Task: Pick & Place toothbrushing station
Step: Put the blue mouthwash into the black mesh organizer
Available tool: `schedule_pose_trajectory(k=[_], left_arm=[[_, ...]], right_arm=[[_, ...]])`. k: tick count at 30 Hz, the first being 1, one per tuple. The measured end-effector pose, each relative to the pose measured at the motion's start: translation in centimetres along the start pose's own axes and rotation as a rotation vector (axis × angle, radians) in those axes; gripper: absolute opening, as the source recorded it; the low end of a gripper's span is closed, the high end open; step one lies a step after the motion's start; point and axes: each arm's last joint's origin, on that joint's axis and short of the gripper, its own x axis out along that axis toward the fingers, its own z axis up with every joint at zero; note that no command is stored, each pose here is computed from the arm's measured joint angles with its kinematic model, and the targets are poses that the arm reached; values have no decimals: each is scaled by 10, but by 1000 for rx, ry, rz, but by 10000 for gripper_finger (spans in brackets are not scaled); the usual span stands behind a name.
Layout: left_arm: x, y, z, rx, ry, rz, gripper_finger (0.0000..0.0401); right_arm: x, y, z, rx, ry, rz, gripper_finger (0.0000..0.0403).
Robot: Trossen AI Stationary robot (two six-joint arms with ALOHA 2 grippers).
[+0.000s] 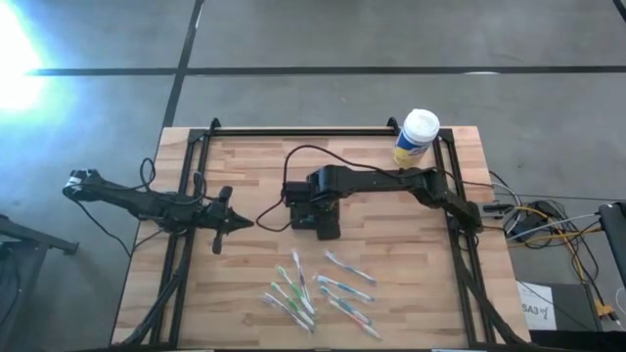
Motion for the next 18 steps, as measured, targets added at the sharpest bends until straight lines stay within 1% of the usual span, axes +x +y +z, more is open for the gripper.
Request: schedule_pose_trajectory(k=[12, 15, 18], left_arm=[[0, 0, 0, 0, -1, 0, 3], [0, 0, 0, 0, -1, 0, 3], [0, 0, 0, 1, -1, 0, 3]], right_arm=[[15, 0, -2, 9, 17, 2, 89], [16, 0, -2, 7, 18, 3, 98], [15, 0, -2, 8, 16, 2, 118]])
